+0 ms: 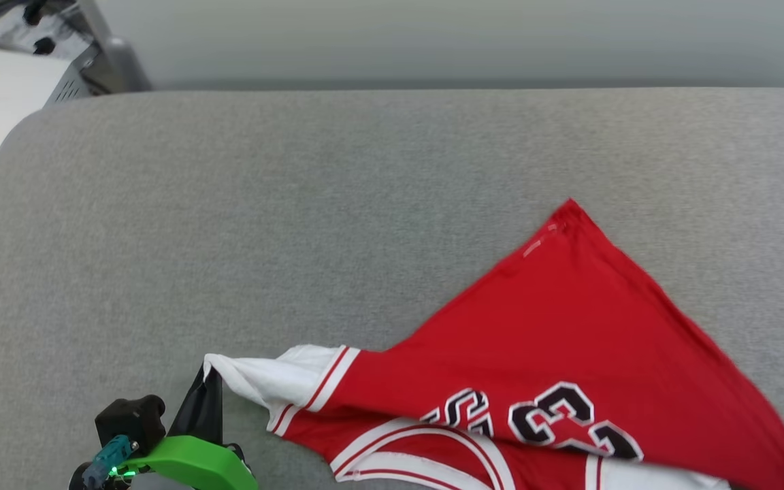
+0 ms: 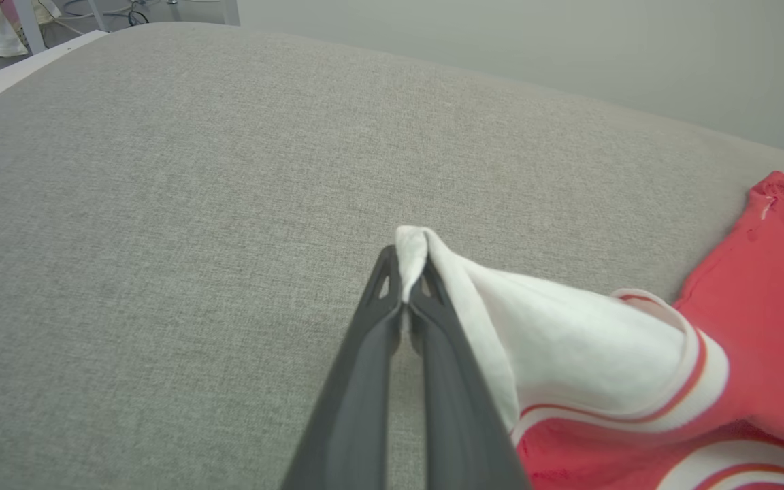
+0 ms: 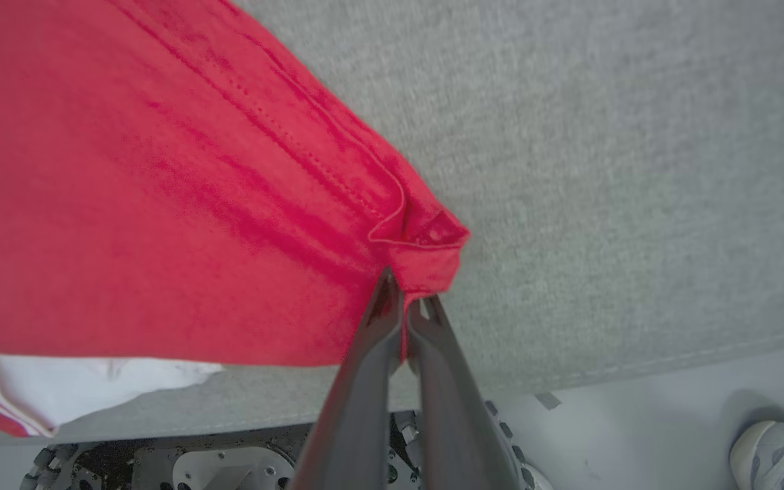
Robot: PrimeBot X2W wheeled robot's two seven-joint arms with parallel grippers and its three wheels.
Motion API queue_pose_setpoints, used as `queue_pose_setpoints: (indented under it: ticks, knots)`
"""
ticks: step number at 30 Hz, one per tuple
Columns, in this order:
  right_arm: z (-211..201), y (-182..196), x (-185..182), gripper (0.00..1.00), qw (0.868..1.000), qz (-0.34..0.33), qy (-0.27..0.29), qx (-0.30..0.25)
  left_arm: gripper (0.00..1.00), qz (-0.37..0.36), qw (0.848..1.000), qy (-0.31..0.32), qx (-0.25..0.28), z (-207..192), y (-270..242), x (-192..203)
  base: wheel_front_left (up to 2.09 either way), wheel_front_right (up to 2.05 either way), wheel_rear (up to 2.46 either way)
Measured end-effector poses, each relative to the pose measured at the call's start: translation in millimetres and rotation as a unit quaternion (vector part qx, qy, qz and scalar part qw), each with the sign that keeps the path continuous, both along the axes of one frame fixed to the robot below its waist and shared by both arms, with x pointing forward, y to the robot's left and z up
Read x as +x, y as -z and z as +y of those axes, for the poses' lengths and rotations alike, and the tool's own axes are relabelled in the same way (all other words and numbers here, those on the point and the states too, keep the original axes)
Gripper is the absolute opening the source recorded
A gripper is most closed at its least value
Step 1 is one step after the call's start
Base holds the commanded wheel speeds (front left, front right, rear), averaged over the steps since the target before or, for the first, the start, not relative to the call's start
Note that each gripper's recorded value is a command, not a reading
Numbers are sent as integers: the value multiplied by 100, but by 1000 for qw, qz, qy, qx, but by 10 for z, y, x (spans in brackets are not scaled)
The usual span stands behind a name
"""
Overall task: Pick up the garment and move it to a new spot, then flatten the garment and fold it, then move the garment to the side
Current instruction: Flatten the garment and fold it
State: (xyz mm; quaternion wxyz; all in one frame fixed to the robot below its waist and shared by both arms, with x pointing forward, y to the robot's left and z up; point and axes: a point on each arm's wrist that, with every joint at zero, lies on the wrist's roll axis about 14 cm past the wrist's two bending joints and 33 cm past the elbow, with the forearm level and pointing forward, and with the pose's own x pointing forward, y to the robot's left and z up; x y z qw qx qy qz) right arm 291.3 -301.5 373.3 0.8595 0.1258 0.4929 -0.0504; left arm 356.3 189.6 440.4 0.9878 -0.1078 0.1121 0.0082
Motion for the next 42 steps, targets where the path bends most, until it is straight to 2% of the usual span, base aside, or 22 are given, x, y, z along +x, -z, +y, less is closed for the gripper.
queue_pose_setpoints:
  ticks: [4, 5, 6, 7, 11, 14, 16, 19, 23, 24, 27, 30, 36, 39, 42]
  knots:
    - [193, 167, -524, 0, 997, 19, 52, 49, 0, -9, 1000, 15, 0, -83, -63, 10, 0, 0, 0]
    - [267, 198, -615, 11, 996, 21, 62, 61, 0, -10, 1000, 19, 0, -103, -69, 11, 0, 0, 0]
    - [317, 207, -665, 40, 995, 15, 73, 70, 0, -10, 1000, 23, 0, -126, -77, 17, 0, 0, 0]
    - [350, 206, -690, 100, 994, 8, 83, 78, 0, -12, 1000, 27, -1, -148, -87, 25, 0, 0, 0]
    - [319, 60, -549, 100, 990, -57, 106, 74, 0, -10, 999, 36, -3, -205, -86, 43, 0, 0, 0]
    - [191, -190, -263, 100, 981, -150, 116, 46, 0, -9, 999, 40, -4, -235, -80, 47, 0, 0, 0]
    - [105, -391, -42, 100, 969, -215, 117, 22, 0, -9, 999, 41, -5, -248, -81, 52, 0, 0, 0]
    - [49, -694, 285, 100, 945, -306, 114, -3, 0, -14, 999, 43, -7, -267, -108, 75, 0, 0, 0]
    - [154, -989, 682, 100, 920, -385, 76, -21, 0, -19, 999, 41, -9, -264, -141, 111, 0, 0, 0]
    - [205, -1017, 771, 100, 918, -391, 63, -20, 0, -20, 999, 40, -10, -266, -145, 116, 0, 0, 0]
    - [345, -1053, 1004, 100, 918, -395, 17, -27, 0, -25, 999, 40, -11, -281, -171, 146, 0, 0, 0]
    - [468, -1052, 1252, 100, 924, -379, -33, -34, 0, -32, 998, 42, -17, -327, -205, 199, 0, 0, 0]
    - [773, -833, 1623, 100, 952, -270, -140, -25, 0, -46, 998, 43, -19, -371, -265, 311, 0, 0, 0]
    - [978, -695, 1718, 100, 959, -208, -193, -15, 0, -48, 998, 40, -24, -379, -255, 333, 0, 0, 0]
    - [1118, -581, 1804, 100, 958, -166, -235, -18, 0, -50, 998, 38, -23, -387, -244, 364, 0, 0, 0]
